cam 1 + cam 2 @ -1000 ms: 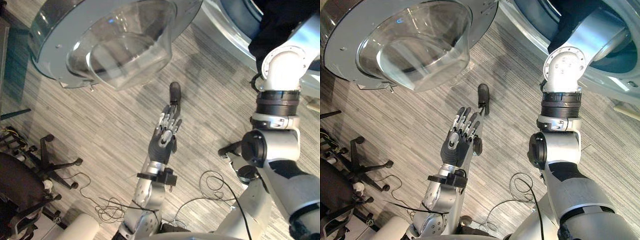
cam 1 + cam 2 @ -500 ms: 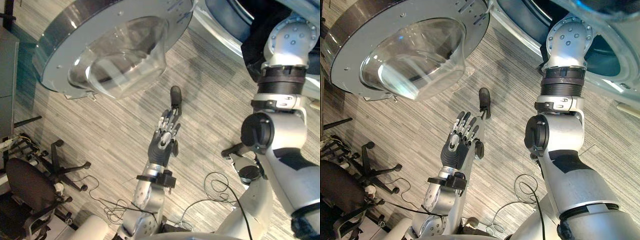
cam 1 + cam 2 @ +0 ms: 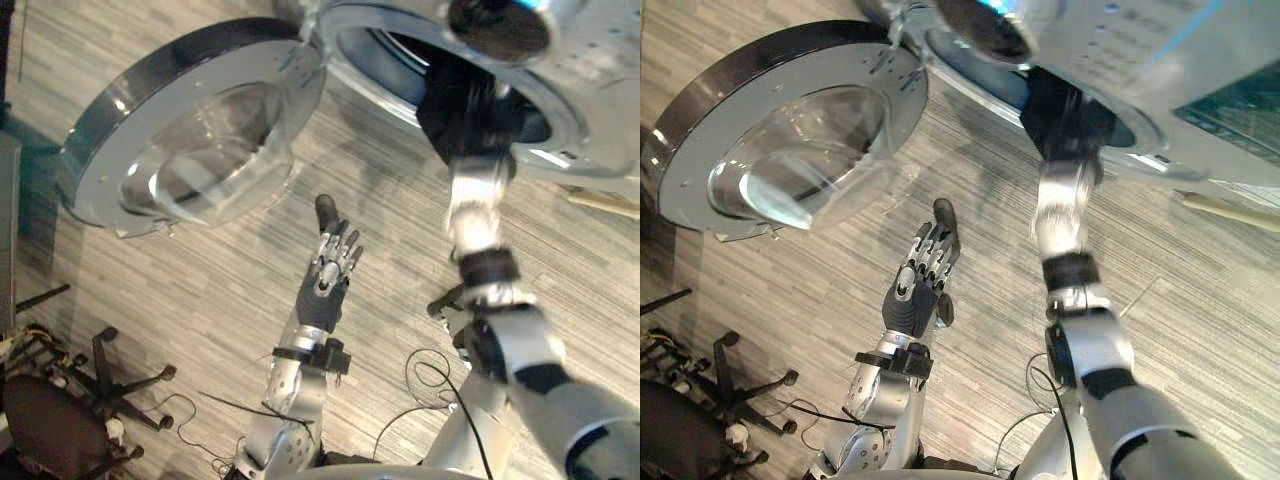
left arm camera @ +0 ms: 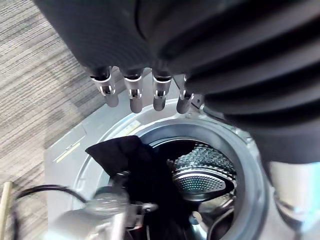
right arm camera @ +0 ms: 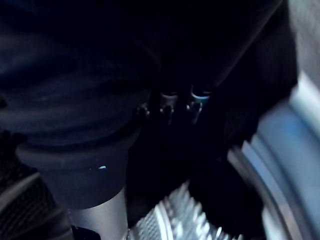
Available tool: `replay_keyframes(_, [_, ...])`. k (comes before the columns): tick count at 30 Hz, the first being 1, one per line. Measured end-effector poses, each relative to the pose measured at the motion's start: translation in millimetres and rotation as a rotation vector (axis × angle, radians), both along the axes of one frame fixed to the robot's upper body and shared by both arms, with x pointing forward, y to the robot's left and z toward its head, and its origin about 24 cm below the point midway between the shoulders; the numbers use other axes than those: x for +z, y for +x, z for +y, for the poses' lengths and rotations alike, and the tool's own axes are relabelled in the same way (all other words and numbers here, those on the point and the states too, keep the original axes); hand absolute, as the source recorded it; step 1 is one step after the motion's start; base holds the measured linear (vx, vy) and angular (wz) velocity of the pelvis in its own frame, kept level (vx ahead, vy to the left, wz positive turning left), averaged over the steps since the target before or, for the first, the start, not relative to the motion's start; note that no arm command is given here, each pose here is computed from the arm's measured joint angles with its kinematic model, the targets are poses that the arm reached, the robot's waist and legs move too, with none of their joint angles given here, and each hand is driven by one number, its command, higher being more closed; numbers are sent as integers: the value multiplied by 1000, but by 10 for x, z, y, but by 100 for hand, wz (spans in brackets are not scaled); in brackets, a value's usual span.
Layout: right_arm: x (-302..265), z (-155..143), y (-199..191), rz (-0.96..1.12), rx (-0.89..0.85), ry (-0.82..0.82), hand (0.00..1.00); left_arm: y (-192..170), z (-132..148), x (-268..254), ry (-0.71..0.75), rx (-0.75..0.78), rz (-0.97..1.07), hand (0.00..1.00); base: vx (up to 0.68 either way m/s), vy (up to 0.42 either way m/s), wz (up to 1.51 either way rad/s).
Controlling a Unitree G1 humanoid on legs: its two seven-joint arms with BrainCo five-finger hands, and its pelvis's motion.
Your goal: Pick up the laundry basket with both hands and put the clothes into the washing machine.
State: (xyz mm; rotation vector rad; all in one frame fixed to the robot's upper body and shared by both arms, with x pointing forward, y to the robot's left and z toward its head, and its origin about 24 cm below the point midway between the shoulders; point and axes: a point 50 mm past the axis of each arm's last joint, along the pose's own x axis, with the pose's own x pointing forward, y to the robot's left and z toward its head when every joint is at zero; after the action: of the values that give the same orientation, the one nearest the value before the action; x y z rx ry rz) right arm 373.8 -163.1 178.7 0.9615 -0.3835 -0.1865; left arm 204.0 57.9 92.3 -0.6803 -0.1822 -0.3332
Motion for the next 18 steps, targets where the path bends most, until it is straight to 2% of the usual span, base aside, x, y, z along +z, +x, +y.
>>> replay_keyframes(2, [-380, 97, -254, 41, 56, -129, 0, 48, 123, -10, 13, 57, 1, 0, -16, -89, -12])
replay_keyframes(7, [-1169, -6, -920, 174, 175, -420, 0, 17, 311, -124, 64, 103, 23, 0, -31, -92, -7])
replay_keyframes(10, [-1545, -174, -1208, 307, 189, -451, 0, -35, 375, -265, 145, 71, 53, 0, -32, -66, -2])
replay_keyframes(15, [-1723, -344, -1302, 404, 164, -463, 0, -91, 447, -358, 203, 71, 83, 0, -24, -59, 4])
replay_keyframes(18, [-1680, -430, -990, 436, 110, -466, 0, -98, 490, -380, 205, 91, 97, 0, -28, -64, 4])
